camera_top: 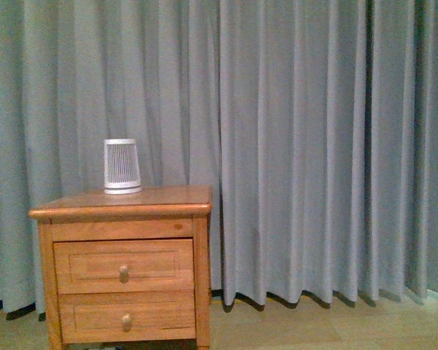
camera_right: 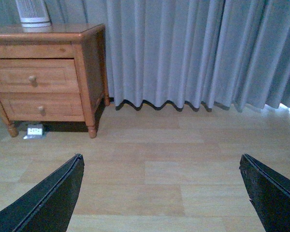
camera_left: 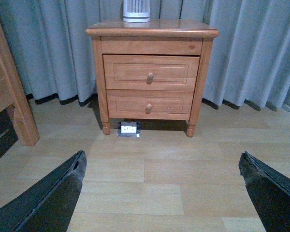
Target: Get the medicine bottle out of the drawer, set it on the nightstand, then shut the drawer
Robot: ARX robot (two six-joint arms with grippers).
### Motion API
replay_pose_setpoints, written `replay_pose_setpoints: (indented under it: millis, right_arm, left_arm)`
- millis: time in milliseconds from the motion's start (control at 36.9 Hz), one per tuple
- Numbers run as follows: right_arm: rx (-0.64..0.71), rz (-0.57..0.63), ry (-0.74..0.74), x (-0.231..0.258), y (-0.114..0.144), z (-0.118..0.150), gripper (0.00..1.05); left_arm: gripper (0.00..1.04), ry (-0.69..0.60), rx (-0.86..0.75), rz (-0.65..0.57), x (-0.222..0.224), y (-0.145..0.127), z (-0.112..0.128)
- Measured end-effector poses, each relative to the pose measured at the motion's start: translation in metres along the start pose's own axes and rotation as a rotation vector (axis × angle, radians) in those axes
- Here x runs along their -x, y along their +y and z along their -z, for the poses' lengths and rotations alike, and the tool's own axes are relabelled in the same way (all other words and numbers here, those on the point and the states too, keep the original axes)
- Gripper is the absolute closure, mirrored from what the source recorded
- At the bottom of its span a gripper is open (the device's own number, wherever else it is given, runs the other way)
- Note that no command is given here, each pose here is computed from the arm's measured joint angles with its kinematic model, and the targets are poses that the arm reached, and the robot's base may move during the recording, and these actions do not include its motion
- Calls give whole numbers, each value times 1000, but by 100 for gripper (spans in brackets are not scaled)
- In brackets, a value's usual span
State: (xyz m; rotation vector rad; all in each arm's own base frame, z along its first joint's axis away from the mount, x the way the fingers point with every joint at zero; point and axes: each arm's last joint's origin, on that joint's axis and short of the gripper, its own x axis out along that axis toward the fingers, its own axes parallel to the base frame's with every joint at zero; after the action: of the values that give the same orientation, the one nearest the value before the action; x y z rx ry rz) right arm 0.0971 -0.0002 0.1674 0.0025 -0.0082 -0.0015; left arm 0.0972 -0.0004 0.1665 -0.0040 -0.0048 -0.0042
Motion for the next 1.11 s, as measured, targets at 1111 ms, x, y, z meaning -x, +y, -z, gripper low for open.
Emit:
replay_pose_setpoints:
  millis: [1111]
  right_arm:
    - [0, 0, 0, 0, 0, 0, 7]
  left_arm:
    - [7, 206, 126, 20, -41, 7, 0]
